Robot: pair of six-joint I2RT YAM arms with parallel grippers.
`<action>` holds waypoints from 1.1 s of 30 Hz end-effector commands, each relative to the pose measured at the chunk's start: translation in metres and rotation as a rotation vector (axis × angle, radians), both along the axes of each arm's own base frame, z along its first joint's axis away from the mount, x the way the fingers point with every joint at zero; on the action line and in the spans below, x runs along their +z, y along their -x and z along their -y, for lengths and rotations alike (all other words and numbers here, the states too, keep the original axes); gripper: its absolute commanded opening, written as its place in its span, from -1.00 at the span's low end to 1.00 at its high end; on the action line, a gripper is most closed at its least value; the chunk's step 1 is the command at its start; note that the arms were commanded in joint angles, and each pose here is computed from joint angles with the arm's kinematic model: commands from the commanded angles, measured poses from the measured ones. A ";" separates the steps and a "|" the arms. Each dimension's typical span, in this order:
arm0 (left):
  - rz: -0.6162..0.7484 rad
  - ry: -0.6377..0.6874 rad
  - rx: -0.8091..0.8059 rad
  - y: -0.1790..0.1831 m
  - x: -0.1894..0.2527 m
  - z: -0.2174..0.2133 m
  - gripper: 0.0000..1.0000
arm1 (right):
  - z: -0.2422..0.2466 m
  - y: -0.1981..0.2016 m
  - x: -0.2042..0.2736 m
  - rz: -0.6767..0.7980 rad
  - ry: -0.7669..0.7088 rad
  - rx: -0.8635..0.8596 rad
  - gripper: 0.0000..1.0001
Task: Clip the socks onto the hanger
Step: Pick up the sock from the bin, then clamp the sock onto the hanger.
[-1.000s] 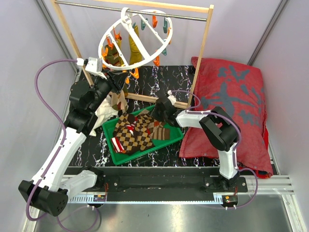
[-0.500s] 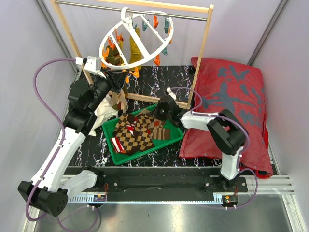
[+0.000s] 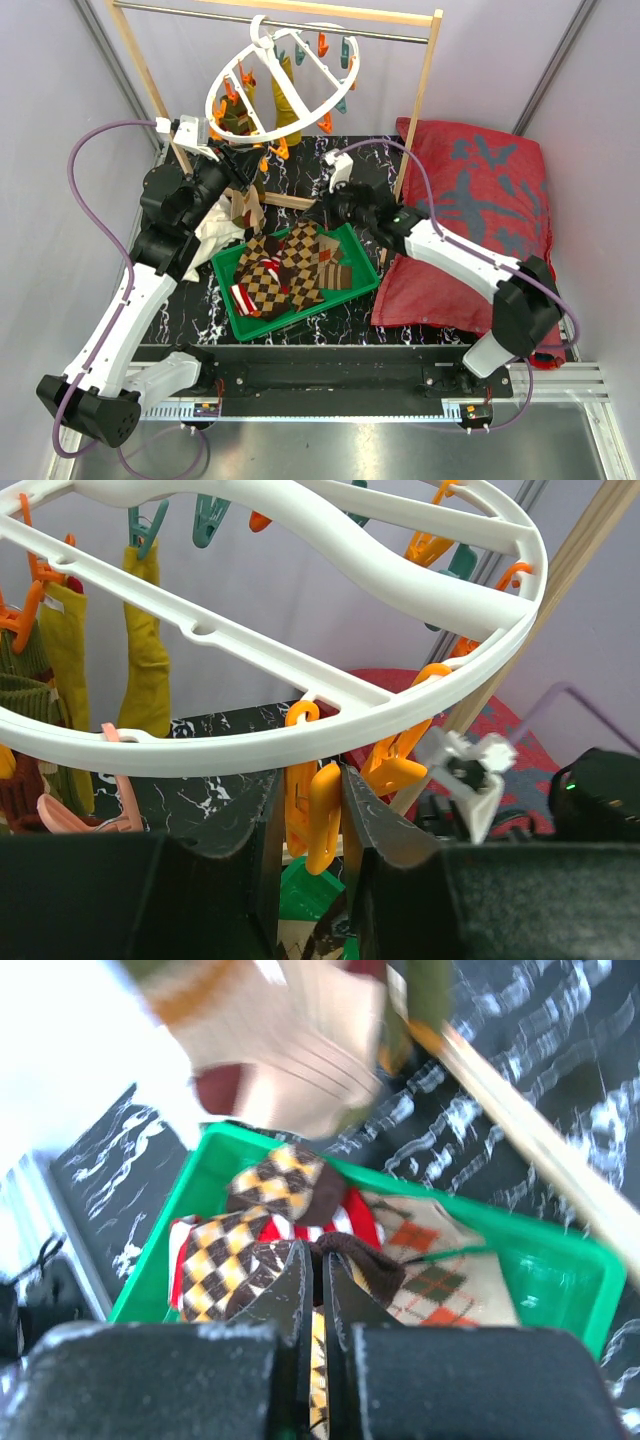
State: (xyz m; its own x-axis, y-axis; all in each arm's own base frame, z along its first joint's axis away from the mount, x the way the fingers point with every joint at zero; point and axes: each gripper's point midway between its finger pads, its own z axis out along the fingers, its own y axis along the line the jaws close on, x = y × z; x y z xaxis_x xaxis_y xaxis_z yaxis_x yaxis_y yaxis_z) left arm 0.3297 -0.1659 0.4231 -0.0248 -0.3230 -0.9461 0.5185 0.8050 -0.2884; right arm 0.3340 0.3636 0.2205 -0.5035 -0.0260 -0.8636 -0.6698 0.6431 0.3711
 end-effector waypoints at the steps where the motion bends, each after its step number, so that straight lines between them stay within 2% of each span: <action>1: 0.081 0.033 -0.014 0.009 0.034 0.000 -1.00 | 0.002 0.028 0.075 0.283 0.034 0.254 -1.00; 7: 0.082 0.062 -0.024 0.011 0.039 0.003 -1.00 | -0.001 0.040 0.129 0.453 -0.007 0.348 -1.00; 13: 0.090 0.085 -0.063 0.016 0.045 0.009 -1.00 | -0.008 0.073 0.172 0.633 -0.066 0.559 -1.00; 21: 0.100 0.103 -0.131 0.024 0.053 0.018 -1.00 | -0.019 0.095 0.181 0.659 -0.110 0.746 -1.00; 25: 0.105 0.125 -0.133 0.029 0.059 0.016 -1.00 | -0.030 0.083 0.186 0.624 -0.123 0.722 -1.00; 33: 0.086 0.167 -0.120 0.029 0.060 0.017 -1.00 | -0.047 0.036 0.178 0.706 -0.004 0.476 -1.00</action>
